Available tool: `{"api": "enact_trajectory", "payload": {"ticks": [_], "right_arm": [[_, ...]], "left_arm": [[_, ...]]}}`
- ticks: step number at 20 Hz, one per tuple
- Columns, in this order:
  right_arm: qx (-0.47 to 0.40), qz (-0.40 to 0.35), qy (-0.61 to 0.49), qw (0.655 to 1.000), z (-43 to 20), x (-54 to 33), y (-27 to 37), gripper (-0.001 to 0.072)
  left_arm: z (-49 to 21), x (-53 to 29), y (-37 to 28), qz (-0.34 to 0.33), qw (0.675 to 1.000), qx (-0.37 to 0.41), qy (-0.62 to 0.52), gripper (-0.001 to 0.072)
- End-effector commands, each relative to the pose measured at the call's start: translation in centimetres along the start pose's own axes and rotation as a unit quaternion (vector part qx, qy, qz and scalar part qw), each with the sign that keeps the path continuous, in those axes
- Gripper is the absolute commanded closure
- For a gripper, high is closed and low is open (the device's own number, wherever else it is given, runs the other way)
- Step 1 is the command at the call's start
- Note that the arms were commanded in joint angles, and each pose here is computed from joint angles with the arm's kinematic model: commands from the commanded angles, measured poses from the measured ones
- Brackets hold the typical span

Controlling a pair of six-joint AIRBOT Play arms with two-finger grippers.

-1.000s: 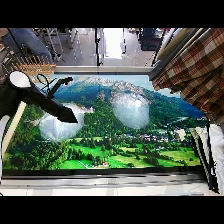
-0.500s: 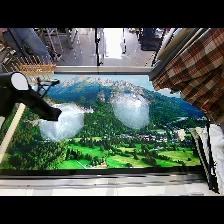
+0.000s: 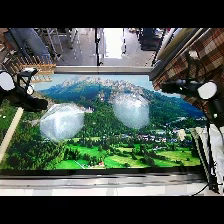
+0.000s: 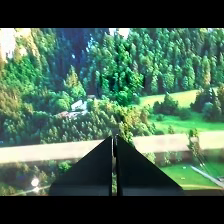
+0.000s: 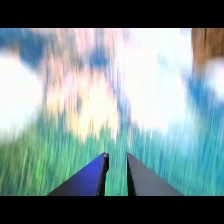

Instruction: Fold the clothes and pants, and hang the long-sleeved shirts on hangers.

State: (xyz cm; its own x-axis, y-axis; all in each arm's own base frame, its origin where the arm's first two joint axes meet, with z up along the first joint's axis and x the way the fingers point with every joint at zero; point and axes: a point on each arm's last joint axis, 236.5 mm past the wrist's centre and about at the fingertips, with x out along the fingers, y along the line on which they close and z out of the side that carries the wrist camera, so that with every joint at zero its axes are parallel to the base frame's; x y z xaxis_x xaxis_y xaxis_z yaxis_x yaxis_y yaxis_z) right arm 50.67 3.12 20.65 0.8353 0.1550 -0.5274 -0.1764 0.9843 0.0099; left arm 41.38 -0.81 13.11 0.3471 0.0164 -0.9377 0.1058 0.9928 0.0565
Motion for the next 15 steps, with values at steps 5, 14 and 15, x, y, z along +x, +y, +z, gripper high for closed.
{"api": "enact_trajectory", "payload": {"ticks": [5, 14, 15], "right_arm": [[-0.061, -0.026, -0.221, 0.973, 10.3, -1.8, 2.9, 0.0545], [-0.061, -0.027, -0.222, 0.973, 10.4, -1.8, 2.8, 0.0545], [-0.061, -0.027, -0.222, 0.973, 10.4, -1.8, 2.8, 0.0545]], "left_arm": [[0.2, -0.1, 0.4, 0.007, 1.0, -0.004, -0.005, 0.0699], [0.2, -0.1, 0.4, 0.007, 1.0, -0.004, -0.005, 0.0699], [0.2, -0.1, 0.4, 0.007, 1.0, -0.004, -0.005, 0.0699]]}}
